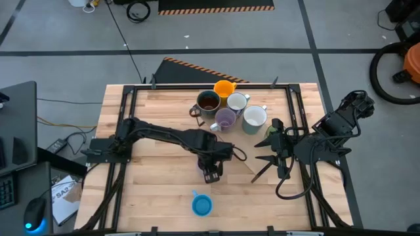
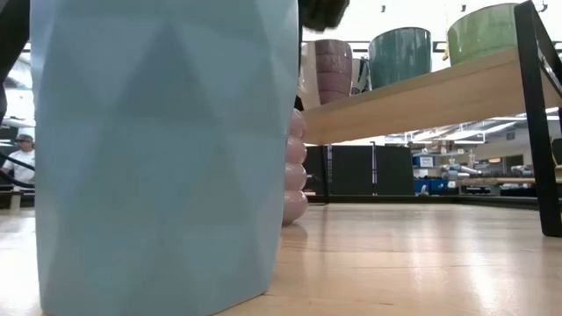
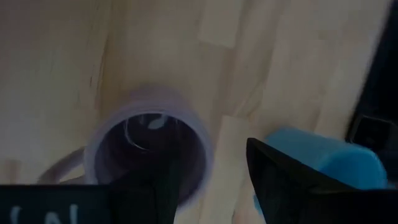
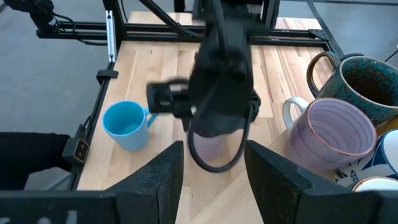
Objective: Place coffee mugs
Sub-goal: Put the purple mug on the shelf
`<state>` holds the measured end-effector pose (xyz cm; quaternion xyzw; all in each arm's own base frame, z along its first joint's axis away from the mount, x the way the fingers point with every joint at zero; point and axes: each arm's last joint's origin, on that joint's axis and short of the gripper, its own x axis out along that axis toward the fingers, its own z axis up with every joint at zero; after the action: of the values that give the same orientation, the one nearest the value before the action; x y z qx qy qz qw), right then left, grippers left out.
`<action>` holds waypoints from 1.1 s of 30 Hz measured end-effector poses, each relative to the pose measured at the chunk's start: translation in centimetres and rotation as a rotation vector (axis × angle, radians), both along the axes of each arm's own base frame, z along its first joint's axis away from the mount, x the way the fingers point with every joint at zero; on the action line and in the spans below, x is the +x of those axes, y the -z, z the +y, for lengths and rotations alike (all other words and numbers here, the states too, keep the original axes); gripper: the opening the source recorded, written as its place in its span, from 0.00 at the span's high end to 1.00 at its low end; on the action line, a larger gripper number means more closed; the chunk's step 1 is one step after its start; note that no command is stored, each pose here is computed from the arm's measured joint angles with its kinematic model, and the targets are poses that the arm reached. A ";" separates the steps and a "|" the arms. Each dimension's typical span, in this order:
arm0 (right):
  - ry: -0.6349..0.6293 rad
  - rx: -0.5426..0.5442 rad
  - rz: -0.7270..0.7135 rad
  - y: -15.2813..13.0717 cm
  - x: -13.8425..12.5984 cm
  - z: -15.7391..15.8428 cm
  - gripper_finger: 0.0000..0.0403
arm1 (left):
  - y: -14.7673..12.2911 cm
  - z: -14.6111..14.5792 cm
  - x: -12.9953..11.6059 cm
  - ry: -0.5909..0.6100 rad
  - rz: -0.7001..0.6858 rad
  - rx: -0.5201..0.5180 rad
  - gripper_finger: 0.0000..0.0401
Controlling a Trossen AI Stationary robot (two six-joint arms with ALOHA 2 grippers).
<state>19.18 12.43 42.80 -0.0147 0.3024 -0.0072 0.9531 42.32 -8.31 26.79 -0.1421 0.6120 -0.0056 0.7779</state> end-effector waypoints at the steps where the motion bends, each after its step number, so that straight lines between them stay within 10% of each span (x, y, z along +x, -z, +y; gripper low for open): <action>1: 0.000 0.000 0.000 0.0 0.0 0.0 0.56 | -0.8 -0.2 -0.1 0.041 -0.011 0.015 0.55; 13: -0.007 -0.010 0.000 0.0 0.0 0.0 0.56 | -0.6 -3.0 -3.5 0.557 0.173 0.430 0.56; 33: -0.012 -0.004 -0.018 -0.2 0.1 0.1 0.56 | 1.1 2.0 -7.4 0.571 -0.081 0.482 0.56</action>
<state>19.28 12.52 42.95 -0.0181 0.2939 -0.0024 0.9557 34.96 -6.34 25.70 0.2218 0.5796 -0.0837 0.7797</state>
